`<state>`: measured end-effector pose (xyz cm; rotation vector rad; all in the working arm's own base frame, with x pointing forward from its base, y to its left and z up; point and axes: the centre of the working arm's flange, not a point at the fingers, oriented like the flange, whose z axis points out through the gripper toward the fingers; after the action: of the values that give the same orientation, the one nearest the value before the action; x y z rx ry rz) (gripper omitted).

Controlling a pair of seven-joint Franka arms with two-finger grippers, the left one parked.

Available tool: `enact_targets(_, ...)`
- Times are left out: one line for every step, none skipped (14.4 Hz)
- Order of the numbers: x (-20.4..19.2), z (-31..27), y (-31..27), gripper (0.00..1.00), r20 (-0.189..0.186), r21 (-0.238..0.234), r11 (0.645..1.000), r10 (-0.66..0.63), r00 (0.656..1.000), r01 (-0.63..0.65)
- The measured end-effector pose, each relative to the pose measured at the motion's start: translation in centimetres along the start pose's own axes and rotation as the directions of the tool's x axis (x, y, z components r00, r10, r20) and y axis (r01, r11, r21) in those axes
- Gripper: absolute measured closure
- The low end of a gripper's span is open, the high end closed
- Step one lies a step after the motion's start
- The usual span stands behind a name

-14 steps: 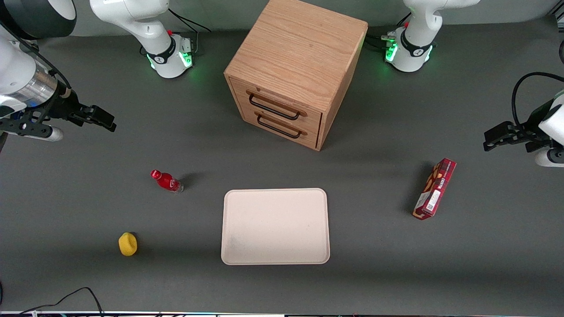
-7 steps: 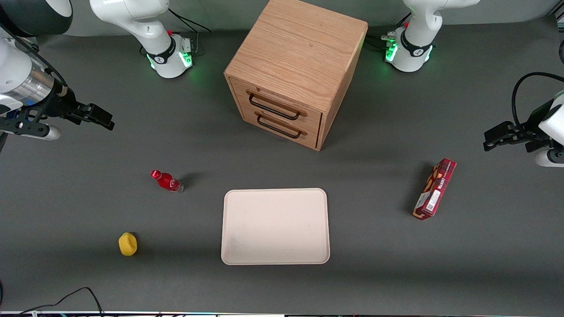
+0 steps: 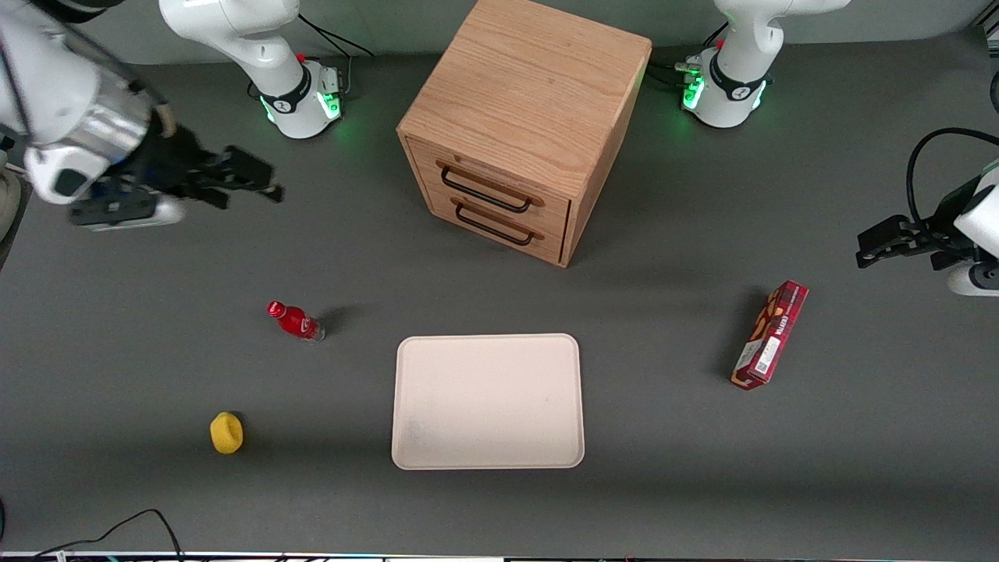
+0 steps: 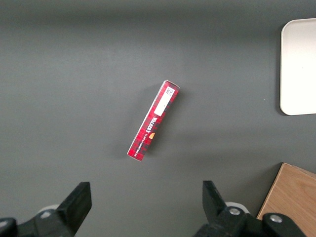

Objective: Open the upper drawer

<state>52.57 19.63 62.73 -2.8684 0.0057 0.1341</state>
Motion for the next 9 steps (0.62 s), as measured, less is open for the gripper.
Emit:
enact_targets(-0.2,1.6,-2.8,0.0,0.025,0.001,0.999,-0.052,0.998,0.052)
enact_targets(-0.3,3.7,-5.5,0.0,0.06,0.004,0.995,-0.102,0.993,0.102)
enact_targets(-0.2,6.1,-7.9,0.0,0.097,0.012,0.987,-0.163,0.982,0.163)
enact_targets(-0.1,8.5,-10.0,0.0,0.123,0.028,0.967,-0.255,0.959,0.253)
enact_targets(0.2,10.8,-11.5,0.0,0.143,0.052,0.933,-0.36,0.922,0.356)
enact_targets(0.5,12.7,-12.3,0.0,0.159,0.077,0.893,-0.45,0.879,0.443)
enact_targets(0.9,14.5,-12.6,0.0,0.177,0.107,0.846,-0.533,0.828,0.522)
enact_targets(1.3,15.9,-12.8,0.0,0.187,0.135,0.799,-0.601,0.777,0.586)
enact_targets(1.6,17.3,-13.0,0.0,0.186,0.161,0.757,-0.654,0.733,0.634)
